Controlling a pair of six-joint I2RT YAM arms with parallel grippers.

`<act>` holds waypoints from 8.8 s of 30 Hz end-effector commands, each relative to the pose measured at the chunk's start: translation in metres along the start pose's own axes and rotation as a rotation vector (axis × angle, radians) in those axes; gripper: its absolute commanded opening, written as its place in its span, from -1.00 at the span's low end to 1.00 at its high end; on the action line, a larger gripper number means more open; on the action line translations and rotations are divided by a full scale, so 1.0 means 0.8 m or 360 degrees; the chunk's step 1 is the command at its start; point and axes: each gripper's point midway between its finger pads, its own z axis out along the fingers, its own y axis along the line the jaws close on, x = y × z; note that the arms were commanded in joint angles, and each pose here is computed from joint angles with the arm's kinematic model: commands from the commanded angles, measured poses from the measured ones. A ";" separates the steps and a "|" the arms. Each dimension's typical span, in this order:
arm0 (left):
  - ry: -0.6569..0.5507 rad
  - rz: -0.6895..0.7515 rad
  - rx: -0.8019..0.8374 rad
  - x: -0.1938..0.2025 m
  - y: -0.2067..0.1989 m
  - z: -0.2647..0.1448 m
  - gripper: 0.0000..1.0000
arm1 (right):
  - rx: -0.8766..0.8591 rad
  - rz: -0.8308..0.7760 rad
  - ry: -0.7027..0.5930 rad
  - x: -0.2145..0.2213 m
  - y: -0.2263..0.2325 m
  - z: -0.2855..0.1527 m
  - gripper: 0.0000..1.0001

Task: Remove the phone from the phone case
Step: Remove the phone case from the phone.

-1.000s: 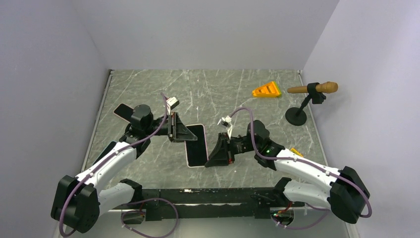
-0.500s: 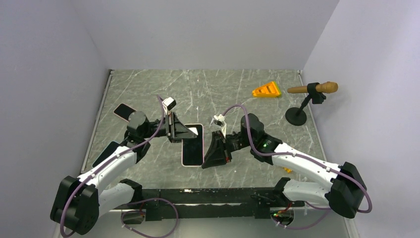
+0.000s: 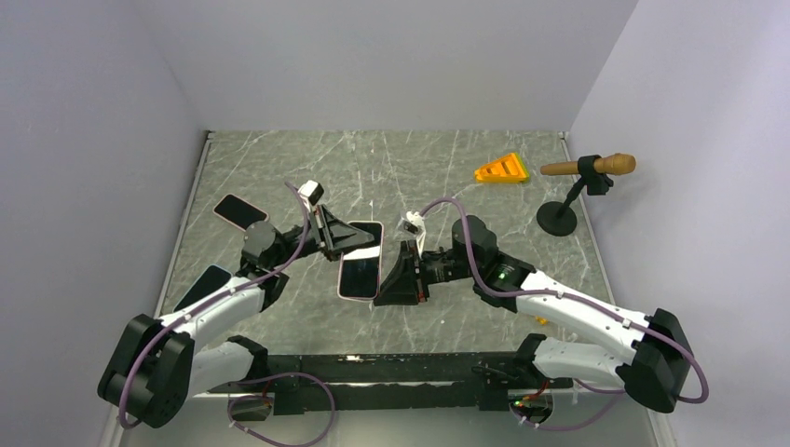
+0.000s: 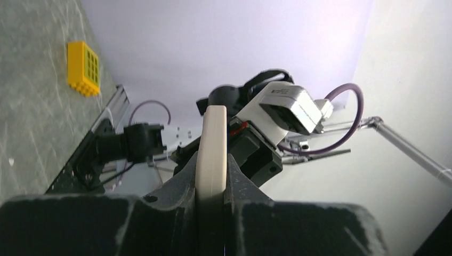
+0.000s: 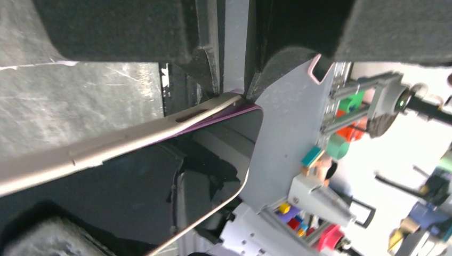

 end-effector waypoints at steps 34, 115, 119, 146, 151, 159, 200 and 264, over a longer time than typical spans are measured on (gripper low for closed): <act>-0.0795 0.0407 -0.0222 -0.050 0.011 -0.050 -1.00 | 0.0335 0.0962 -0.0536 -0.054 -0.011 -0.027 -0.10; -0.0553 0.0214 0.0277 -0.012 -0.055 -0.038 -1.00 | 0.0528 0.1095 -0.0418 -0.008 -0.075 0.027 -0.33; -0.0589 0.0204 0.0251 -0.012 -0.059 -0.041 -1.00 | 0.0583 0.1100 -0.0423 -0.001 -0.083 0.023 -0.29; -0.0287 0.0169 0.0059 0.024 0.000 -0.029 -0.92 | 0.0038 0.1198 -0.0740 -0.074 -0.067 0.056 -1.00; -0.0251 0.0172 -0.0211 0.021 0.040 -0.029 0.56 | 0.0165 0.1199 -0.0795 -0.064 -0.079 0.033 -1.00; -0.0510 0.0380 -0.0612 0.007 0.066 -0.072 0.99 | 0.0320 0.1267 -0.0871 -0.034 -0.106 -0.041 -1.00; -0.0289 0.0499 -0.0406 0.033 0.064 0.003 -0.35 | 0.0149 0.1201 -0.0949 -0.050 -0.076 -0.074 -1.00; -0.0276 0.0835 -0.0216 0.034 0.030 0.006 -0.36 | -0.0028 0.1253 -0.0948 -0.074 -0.053 -0.061 -1.00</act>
